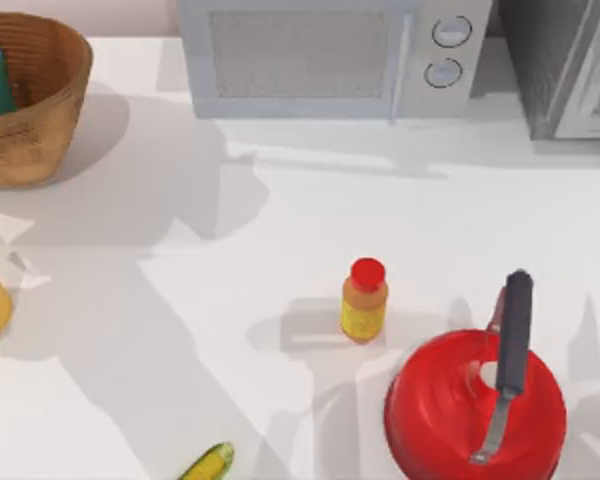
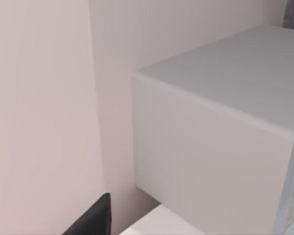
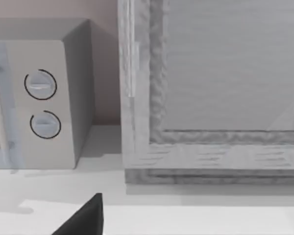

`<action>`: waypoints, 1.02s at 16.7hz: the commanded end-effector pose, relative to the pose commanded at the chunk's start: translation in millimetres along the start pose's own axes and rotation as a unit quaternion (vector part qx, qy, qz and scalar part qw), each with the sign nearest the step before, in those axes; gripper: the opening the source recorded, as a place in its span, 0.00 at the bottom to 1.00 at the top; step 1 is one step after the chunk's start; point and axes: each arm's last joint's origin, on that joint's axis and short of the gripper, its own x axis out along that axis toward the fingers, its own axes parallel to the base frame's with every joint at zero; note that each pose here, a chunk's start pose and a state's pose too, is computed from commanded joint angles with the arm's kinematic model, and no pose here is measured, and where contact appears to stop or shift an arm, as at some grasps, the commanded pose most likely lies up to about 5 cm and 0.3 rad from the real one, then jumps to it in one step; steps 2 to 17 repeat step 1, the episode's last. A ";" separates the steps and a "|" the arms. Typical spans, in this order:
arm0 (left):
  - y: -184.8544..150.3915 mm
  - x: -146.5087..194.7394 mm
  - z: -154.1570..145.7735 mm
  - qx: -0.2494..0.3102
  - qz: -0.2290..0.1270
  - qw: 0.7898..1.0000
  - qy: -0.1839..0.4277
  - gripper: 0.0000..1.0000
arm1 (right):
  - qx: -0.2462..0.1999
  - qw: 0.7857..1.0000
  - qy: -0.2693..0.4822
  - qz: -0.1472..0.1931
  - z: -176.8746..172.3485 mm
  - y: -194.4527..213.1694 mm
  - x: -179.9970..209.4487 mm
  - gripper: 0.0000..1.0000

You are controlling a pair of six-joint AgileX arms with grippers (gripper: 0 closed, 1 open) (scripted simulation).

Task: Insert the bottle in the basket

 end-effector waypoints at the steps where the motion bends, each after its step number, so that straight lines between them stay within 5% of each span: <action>1: 0.0 0.0 0.0 0.000 0.000 1.000 0.000 1.00 | 0.000 1.000 0.000 0.000 0.0 0.0 0.0 1.00; 17: 0.0 0.0 0.0 0.000 0.000 1.000 0.000 1.00 | 0.000 1.000 0.000 0.000 0.0 0.0 0.0 1.00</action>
